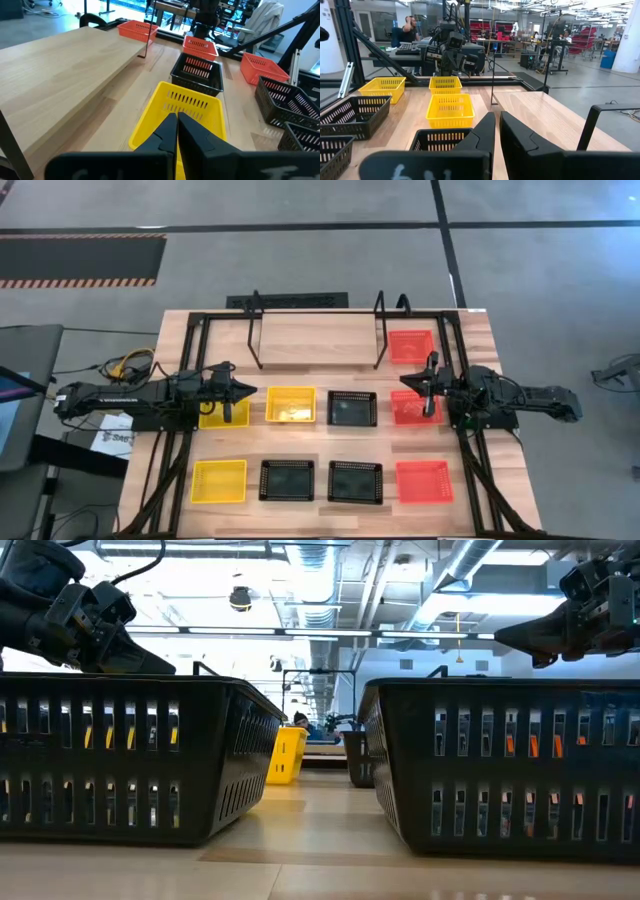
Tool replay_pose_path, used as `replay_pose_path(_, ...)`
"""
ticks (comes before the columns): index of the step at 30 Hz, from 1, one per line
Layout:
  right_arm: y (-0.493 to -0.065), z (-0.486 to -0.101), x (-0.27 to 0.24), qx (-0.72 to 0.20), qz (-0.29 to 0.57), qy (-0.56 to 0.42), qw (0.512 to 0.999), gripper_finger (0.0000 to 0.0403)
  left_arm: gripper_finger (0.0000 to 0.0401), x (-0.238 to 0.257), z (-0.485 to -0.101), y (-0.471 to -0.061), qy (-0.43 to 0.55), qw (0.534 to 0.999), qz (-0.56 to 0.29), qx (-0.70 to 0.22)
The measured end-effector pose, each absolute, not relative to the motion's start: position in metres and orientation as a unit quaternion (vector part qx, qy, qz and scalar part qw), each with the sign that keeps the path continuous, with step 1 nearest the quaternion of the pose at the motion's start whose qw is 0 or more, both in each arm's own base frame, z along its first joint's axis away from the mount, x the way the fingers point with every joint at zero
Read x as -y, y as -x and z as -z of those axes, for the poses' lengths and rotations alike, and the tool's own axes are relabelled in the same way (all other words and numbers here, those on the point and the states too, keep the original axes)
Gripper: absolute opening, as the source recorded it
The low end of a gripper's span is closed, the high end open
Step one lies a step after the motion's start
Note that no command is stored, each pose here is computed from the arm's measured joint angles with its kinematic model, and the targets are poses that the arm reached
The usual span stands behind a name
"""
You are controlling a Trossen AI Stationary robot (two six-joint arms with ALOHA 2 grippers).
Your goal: Stack baskets on shelf by color
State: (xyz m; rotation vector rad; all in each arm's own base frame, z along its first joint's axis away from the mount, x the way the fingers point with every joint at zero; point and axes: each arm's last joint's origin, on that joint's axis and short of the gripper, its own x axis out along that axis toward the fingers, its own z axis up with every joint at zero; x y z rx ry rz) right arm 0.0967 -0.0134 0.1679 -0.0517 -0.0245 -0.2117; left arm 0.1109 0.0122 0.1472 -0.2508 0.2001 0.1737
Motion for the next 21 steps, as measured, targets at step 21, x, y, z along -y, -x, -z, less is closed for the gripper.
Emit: replay_pose_path(21, -0.0967, -0.1679, 0.0134, 0.012, 0.106, 0.026, 0.994, 0.0051, 0.0000, -0.0129, -0.1477, -0.1109, 0.138, 0.981, -0.100, -0.094)
